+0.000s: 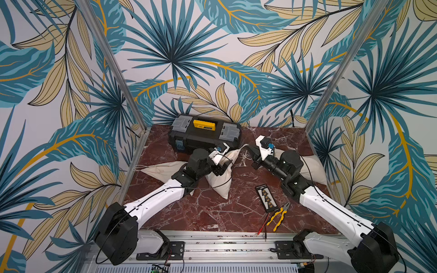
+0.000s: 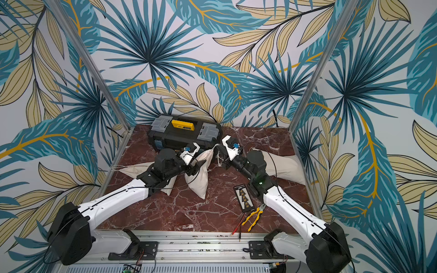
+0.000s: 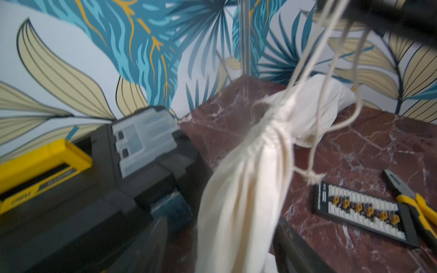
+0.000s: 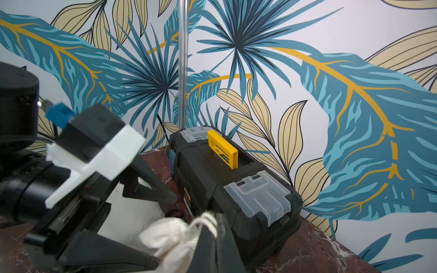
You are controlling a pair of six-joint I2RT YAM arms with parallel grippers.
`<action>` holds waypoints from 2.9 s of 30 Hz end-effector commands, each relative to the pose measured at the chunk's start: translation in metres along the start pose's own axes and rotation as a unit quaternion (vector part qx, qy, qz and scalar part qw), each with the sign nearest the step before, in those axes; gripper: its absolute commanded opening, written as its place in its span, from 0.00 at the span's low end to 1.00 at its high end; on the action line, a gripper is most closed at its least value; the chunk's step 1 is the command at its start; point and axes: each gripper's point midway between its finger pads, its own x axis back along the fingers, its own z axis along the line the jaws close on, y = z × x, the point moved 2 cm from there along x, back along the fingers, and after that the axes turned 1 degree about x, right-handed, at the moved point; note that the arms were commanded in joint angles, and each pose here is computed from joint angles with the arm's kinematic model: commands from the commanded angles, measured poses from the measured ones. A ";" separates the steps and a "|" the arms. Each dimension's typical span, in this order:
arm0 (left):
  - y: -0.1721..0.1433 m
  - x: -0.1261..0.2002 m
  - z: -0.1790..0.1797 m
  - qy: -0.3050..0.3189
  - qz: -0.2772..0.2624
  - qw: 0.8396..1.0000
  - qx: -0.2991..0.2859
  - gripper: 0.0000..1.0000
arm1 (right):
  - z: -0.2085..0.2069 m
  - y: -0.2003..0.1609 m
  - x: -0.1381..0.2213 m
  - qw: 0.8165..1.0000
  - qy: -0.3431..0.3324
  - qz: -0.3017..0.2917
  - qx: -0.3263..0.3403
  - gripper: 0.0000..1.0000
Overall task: Close the soil bag
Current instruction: Frap the soil bag at the center of the board.
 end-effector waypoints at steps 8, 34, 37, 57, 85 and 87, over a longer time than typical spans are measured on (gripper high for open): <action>0.048 -0.028 -0.025 -0.086 -0.061 0.994 -0.013 0.62 | 0.004 0.010 0.001 1.000 0.007 -0.006 0.011 0.00; 0.081 -0.031 -0.059 -0.145 -0.099 0.984 -0.026 0.43 | 0.001 0.020 0.028 0.994 -0.009 0.106 0.014 0.00; 0.081 -0.036 -0.063 -0.150 -0.088 0.984 -0.034 0.41 | 0.001 0.021 0.028 0.994 -0.010 0.104 0.017 0.00; -0.034 -0.053 0.027 0.180 0.115 0.973 -0.083 0.00 | -0.040 0.081 0.094 0.984 -0.176 0.014 0.036 0.00; -0.162 0.032 0.143 0.444 0.321 0.836 0.037 0.13 | -0.051 0.109 0.148 0.967 -0.247 -0.065 0.016 0.00; -0.163 0.035 0.146 0.449 0.320 0.834 0.040 0.17 | -0.050 0.108 0.147 0.968 -0.243 -0.064 0.017 0.00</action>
